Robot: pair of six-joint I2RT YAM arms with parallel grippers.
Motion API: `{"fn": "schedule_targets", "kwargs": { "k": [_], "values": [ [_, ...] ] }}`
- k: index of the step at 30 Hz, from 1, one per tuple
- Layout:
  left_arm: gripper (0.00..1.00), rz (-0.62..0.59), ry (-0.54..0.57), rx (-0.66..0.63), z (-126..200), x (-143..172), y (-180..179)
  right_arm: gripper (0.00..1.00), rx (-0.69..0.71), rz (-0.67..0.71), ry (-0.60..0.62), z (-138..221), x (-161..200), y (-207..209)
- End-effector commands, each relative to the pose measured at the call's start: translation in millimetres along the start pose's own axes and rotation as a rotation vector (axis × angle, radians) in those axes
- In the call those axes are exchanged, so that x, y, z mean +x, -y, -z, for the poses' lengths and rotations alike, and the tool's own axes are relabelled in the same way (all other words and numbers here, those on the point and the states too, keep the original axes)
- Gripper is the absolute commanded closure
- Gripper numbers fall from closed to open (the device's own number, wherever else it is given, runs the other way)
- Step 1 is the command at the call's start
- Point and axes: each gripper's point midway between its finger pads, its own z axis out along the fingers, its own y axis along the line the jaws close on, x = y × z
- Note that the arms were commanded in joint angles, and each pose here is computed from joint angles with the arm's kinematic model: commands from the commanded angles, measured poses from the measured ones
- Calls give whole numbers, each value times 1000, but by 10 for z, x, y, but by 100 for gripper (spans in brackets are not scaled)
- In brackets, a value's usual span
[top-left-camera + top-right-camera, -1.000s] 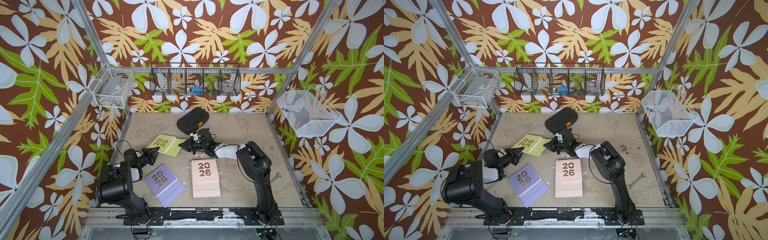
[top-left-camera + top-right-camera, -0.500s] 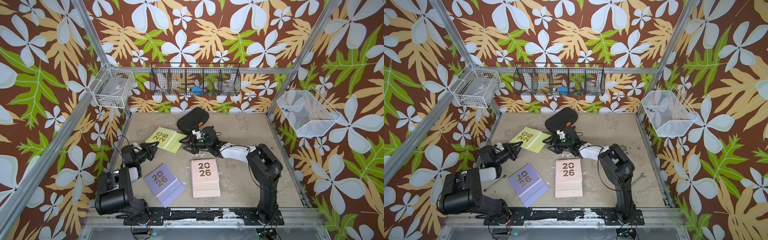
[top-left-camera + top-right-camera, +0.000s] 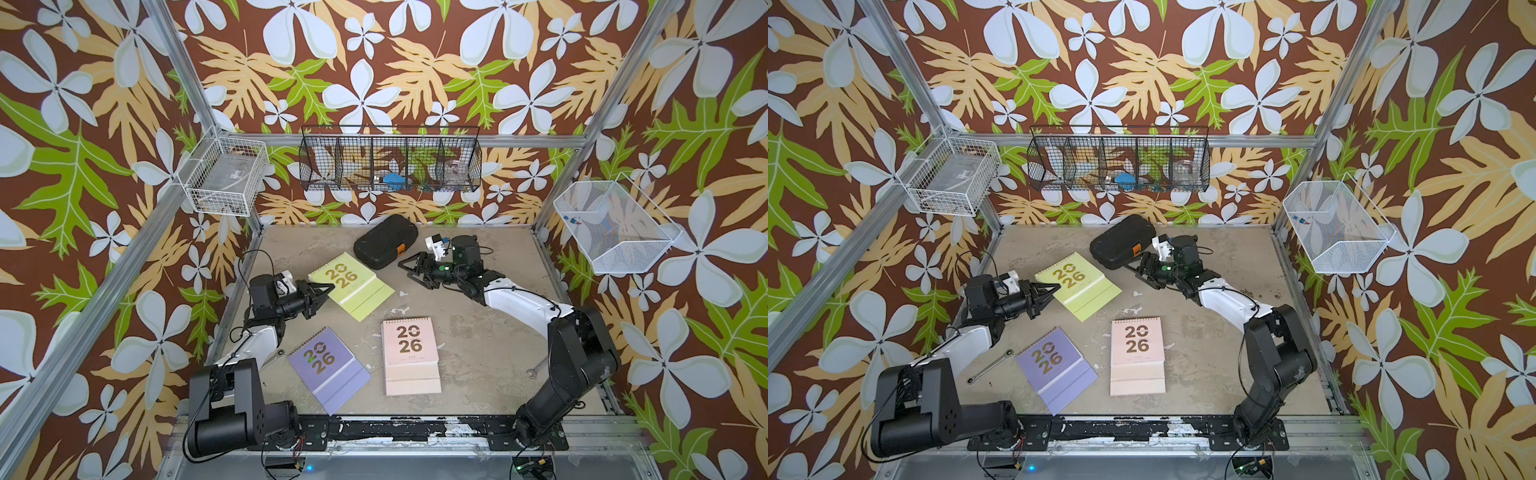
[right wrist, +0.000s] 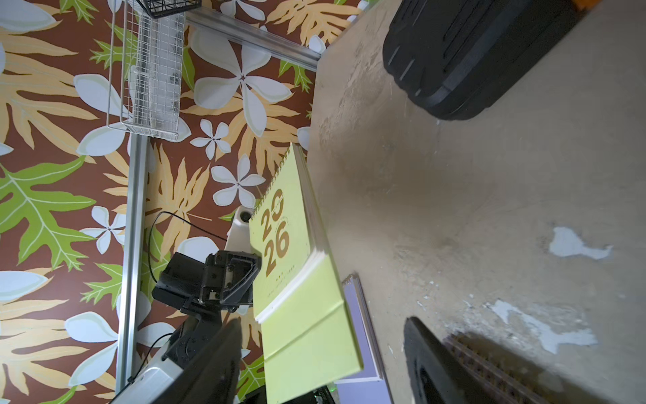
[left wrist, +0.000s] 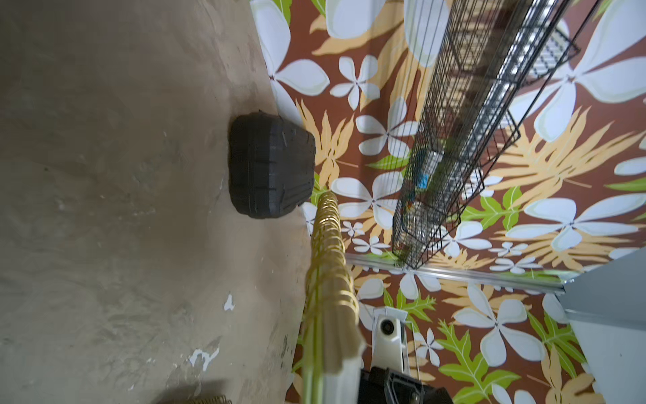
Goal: Stack the calendars
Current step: Pick up the calendar at the center of the board, then place the calendar at the calendar.
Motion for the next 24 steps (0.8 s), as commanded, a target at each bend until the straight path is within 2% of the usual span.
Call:
{"fn": "schedule_targets", "kwargs": {
  "k": [1,9,17,24],
  "values": [
    [88,-75,-88,31,-107,177,161,27,3,100,-18,150,-15,-10],
    [88,-127,-229,68,-422,488,390,27,-47,101,34,415,-218,-46],
    [88,-131,-341,137,-648,774,569,27,-88,67,13,374,-226,-46],
    [88,-130,-394,164,-815,914,649,29,-146,48,-14,353,-153,-103]
  ]
}}
